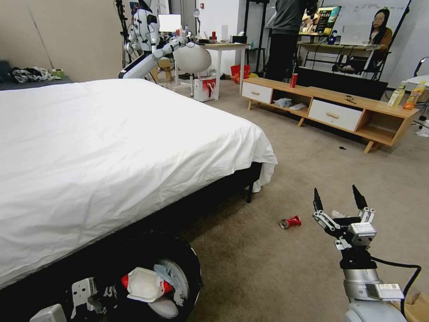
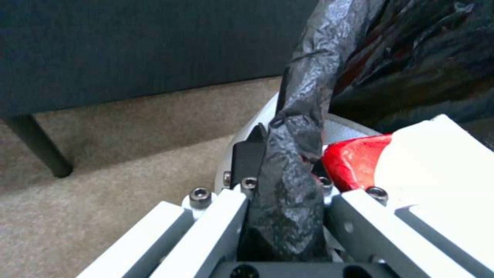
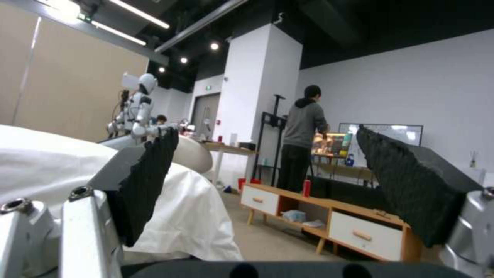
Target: Pick up the trash bin and place the garbage on the floor into it.
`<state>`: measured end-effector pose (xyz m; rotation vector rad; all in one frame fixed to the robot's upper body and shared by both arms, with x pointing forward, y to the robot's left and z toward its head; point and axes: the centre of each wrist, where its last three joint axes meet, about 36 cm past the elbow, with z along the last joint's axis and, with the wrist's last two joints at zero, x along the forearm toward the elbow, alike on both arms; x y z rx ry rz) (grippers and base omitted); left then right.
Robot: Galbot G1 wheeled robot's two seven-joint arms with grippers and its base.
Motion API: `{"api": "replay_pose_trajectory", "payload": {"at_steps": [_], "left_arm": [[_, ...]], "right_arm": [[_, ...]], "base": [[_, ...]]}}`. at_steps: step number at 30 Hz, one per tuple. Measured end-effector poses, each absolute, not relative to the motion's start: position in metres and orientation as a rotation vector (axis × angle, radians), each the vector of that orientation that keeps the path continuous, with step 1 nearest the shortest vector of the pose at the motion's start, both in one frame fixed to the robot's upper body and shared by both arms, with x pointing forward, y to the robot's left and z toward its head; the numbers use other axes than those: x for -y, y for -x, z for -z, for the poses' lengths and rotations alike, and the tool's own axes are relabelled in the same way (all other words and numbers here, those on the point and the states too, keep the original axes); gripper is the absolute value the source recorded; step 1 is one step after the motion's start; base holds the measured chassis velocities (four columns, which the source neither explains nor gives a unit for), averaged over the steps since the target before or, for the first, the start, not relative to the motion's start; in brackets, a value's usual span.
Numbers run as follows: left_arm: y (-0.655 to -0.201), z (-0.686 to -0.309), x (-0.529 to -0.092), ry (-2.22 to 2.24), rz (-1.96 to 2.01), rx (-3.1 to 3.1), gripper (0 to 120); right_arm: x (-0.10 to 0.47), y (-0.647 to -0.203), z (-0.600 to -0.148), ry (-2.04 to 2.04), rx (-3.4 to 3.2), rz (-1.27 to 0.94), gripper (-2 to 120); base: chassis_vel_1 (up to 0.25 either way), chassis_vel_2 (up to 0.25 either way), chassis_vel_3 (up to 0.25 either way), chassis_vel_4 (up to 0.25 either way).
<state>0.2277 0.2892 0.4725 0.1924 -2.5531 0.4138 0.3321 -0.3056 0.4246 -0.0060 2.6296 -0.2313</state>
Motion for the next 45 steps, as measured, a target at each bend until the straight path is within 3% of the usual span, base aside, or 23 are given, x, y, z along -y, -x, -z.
{"api": "replay_pose_trajectory", "payload": {"at_steps": [45], "left_arm": [[-0.2255,-0.4737,-0.2927,-0.203,-0.411,2.553,2]], "right_arm": [[0.3063,-0.3388,-0.4189,0.002,-2.643,0.226,87]], "base": [[-0.048,-0.052,-0.047,-0.048]]}}
